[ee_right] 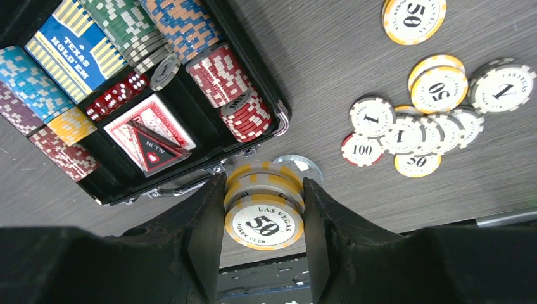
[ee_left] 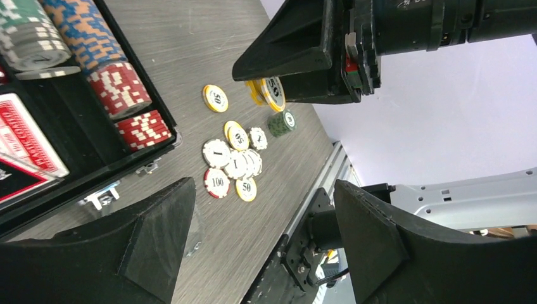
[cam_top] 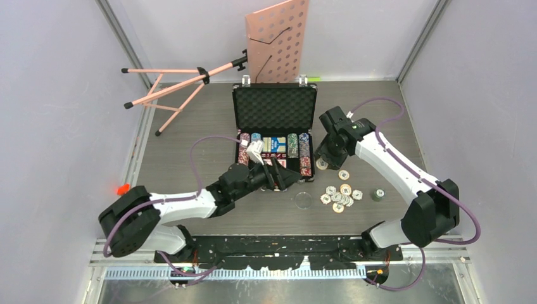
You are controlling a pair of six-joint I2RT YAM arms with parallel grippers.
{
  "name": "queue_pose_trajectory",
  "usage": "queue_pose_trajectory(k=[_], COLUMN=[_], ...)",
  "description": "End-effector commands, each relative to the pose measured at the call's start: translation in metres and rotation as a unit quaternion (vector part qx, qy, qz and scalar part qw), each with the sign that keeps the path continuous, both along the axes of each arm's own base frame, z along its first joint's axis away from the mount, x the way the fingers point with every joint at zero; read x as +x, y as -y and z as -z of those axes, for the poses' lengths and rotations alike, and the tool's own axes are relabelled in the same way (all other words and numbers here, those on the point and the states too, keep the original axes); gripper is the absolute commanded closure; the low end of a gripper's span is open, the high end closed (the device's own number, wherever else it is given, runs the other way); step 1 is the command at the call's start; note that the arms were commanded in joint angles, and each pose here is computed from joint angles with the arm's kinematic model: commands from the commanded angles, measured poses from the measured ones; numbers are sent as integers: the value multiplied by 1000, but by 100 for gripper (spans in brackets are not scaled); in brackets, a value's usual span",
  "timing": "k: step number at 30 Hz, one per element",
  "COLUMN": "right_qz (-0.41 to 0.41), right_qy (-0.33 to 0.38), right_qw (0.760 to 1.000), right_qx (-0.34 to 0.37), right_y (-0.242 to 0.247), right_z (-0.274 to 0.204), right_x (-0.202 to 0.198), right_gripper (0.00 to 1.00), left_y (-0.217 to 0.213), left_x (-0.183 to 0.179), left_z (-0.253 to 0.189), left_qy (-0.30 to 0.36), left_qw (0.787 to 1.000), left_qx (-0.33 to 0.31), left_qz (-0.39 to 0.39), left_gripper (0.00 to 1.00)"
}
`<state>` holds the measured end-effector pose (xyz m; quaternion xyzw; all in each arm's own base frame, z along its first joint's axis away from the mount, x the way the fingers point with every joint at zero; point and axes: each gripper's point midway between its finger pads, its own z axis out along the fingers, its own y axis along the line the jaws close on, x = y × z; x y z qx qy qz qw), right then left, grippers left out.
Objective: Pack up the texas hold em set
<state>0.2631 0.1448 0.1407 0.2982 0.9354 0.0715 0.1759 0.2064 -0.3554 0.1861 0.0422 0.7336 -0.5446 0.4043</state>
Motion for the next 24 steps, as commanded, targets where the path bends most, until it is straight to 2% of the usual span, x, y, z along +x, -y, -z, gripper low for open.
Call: queue_pose_trajectory(k=[1,4,9,24], right_qz=[46,45,37,21], right_qy=[19,28,33,39], right_qw=[999,998,998,996], right_qx=[18,31,45,75], right_y=[-9,-18,-30,-51], right_z=[-15,-21,-29,-42], right_x=[5,6,5,-8], right_gripper=[94,94,94,94], left_y=[18,28,42,57], left_x=[6,5,5,22], left_z=[-39,-35,-28,-18], left_qy=[28,20,6,-23], left_qw=[997,997,997,996], left_qx=[-68,-71,-78,-84], left_qz=[-4,9,24,6], left_gripper=[17,22,23,29])
